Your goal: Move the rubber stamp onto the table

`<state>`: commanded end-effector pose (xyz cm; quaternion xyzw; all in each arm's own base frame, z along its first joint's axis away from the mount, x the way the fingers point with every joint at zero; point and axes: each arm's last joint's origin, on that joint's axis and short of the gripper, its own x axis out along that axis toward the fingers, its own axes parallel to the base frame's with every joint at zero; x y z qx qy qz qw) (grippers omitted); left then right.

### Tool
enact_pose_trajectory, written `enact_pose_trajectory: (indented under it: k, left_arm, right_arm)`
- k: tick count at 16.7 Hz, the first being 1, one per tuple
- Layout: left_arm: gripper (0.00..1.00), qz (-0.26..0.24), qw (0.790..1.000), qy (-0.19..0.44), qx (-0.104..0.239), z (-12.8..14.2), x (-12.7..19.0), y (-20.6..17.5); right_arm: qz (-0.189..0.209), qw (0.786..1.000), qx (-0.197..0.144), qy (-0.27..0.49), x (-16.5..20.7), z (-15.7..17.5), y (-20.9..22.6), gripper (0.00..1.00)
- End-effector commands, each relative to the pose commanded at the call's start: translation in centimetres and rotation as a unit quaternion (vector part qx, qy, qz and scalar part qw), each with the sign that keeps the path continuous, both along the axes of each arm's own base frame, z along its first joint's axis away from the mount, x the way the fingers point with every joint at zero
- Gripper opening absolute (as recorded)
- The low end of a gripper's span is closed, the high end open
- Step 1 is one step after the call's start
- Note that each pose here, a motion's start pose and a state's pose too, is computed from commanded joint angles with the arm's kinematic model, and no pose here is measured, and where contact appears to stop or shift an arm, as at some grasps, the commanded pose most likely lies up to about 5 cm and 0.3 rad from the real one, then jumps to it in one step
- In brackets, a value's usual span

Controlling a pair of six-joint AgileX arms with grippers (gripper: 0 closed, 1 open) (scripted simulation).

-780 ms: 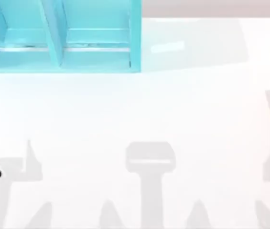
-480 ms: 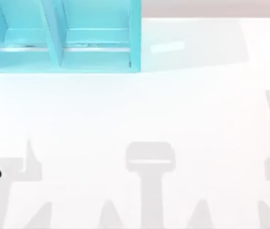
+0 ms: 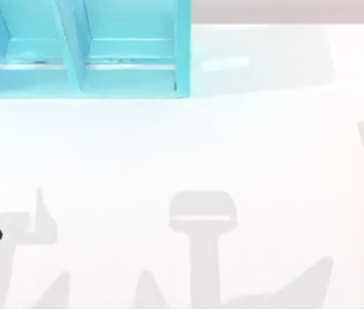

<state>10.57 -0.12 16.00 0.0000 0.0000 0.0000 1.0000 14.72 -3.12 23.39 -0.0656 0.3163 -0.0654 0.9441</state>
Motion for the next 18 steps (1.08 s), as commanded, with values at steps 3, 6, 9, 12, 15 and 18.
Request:
enact_pose_trajectory:
  k: [3,6,9,12,15,18]
  left_arm:
    - [1.00,0.000,1.000,0.000,0.000,0.0,0.0,0.0]
    - [1.00,0.000,1.000,0.000,0.000,0.0,0.0,0.0]
    - [1.00,0.000,1.000,0.000,0.000,0.0,0.0,0.0]
    - [1.00,0.000,1.000,0.000,0.000,0.0,0.0,0.0]
    - [1.00,0.000,1.000,0.000,0.000,0.0,0.0,0.0]
    - [1.00,0.000,1.000,0.000,0.000,0.0,0.0,0.0]
  right_arm:
    - [-0.013,0.988,0.010,0.154,3.5,0.8,-2.3,1.00]
    - [-0.017,0.961,0.031,0.275,6.6,1.1,-5.1,1.00]
    - [-0.013,0.930,0.058,0.363,9.3,0.8,-7.9,1.00]
    - [-0.008,0.905,0.083,0.418,11.1,0.2,-10.3,1.00]
    - [-0.005,0.892,0.095,0.442,11.9,-0.1,-11.5,1.00]
    - [-0.004,0.891,0.096,0.444,12.0,-0.2,-11.6,1.00]
